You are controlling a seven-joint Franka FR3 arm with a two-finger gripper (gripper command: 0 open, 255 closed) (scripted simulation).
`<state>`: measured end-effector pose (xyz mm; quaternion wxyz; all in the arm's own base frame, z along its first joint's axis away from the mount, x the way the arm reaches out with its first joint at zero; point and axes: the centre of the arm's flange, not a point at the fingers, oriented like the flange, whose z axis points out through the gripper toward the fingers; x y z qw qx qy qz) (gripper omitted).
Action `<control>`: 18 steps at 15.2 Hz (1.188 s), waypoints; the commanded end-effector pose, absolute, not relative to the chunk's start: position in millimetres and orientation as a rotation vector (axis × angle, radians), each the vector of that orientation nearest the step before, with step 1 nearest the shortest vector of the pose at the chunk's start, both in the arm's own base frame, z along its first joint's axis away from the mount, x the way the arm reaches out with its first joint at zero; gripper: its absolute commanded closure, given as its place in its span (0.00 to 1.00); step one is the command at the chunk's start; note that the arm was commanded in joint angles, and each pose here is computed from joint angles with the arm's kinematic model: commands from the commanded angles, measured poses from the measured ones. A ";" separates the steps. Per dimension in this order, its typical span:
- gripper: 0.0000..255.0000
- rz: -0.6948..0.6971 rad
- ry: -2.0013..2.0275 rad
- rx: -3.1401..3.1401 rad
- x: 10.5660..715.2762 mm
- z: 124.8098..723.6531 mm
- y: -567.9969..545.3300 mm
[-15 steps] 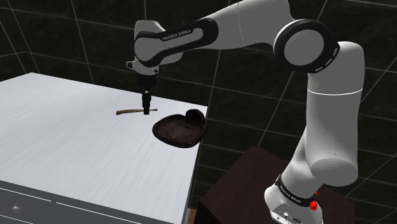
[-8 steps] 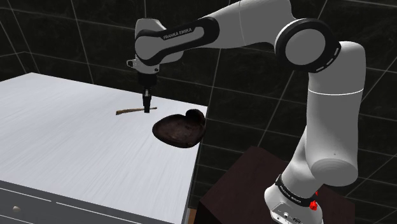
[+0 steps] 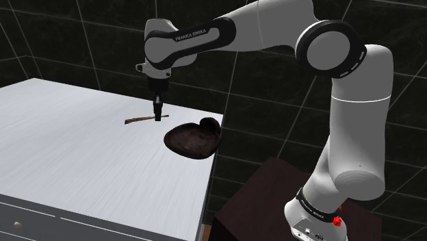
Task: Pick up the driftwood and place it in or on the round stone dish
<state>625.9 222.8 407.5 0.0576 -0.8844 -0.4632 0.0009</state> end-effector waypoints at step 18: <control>1.00 0.006 -1.405 -2.679 625.9 505.2 224.0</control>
